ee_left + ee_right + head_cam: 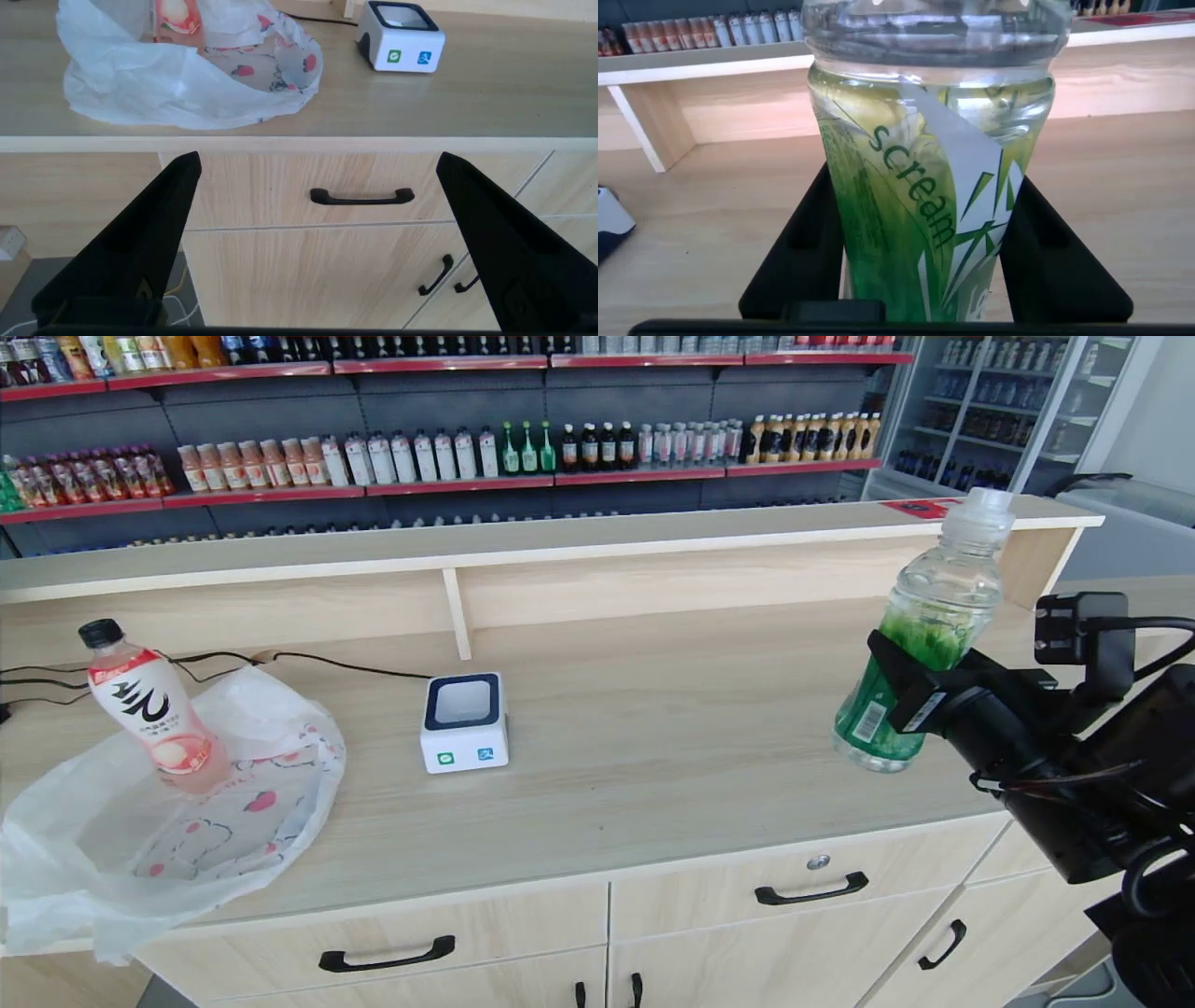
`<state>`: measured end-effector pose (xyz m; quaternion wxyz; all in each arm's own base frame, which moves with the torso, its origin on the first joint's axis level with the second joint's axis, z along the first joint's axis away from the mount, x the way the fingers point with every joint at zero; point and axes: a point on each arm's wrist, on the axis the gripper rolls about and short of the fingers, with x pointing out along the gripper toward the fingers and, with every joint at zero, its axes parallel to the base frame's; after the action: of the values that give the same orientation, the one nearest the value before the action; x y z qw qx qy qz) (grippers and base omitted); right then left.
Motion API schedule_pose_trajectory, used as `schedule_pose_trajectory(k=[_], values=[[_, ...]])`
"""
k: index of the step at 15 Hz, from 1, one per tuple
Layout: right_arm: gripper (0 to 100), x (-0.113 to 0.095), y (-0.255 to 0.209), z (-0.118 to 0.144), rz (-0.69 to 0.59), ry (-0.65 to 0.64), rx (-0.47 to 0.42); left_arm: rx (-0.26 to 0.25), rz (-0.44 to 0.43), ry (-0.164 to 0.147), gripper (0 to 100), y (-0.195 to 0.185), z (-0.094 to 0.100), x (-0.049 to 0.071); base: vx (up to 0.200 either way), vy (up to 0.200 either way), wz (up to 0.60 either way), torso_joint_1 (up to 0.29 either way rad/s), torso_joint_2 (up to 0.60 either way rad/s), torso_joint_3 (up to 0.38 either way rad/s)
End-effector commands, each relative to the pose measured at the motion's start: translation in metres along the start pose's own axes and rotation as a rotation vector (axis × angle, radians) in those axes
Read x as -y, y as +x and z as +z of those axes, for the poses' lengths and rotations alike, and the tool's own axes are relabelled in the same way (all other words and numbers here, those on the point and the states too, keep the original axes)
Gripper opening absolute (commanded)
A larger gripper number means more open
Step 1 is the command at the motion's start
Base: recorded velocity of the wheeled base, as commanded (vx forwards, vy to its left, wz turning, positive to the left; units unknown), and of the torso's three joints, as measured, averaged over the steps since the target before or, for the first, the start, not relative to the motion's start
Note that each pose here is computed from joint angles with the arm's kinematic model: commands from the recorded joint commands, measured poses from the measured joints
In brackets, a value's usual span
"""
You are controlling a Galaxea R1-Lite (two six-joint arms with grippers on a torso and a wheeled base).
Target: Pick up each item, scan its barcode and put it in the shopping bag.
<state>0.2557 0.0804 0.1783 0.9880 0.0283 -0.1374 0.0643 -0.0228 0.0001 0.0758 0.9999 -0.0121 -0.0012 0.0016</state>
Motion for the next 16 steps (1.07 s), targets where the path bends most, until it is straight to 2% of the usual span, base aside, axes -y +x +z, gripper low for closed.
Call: schedule_pose_trajectory(k=[1, 16], values=[[0, 0.0004, -0.0020, 0.0047, 0.000, 0.002, 0.015, 0.001, 0.000, 0.000, 100, 0.0000, 0.0000, 0.0000, 0.000, 0.200, 0.00, 0.007, 0.00, 0.002], [0, 0.0020, -0.0081, 0.0125, -0.002, 0.006, 0.035, 0.001, 0.001, -0.005, 100, 0.0001, 0.0002, 0.0000, 0.000, 0.200, 0.00, 0.002, 0.00, 0.001]])
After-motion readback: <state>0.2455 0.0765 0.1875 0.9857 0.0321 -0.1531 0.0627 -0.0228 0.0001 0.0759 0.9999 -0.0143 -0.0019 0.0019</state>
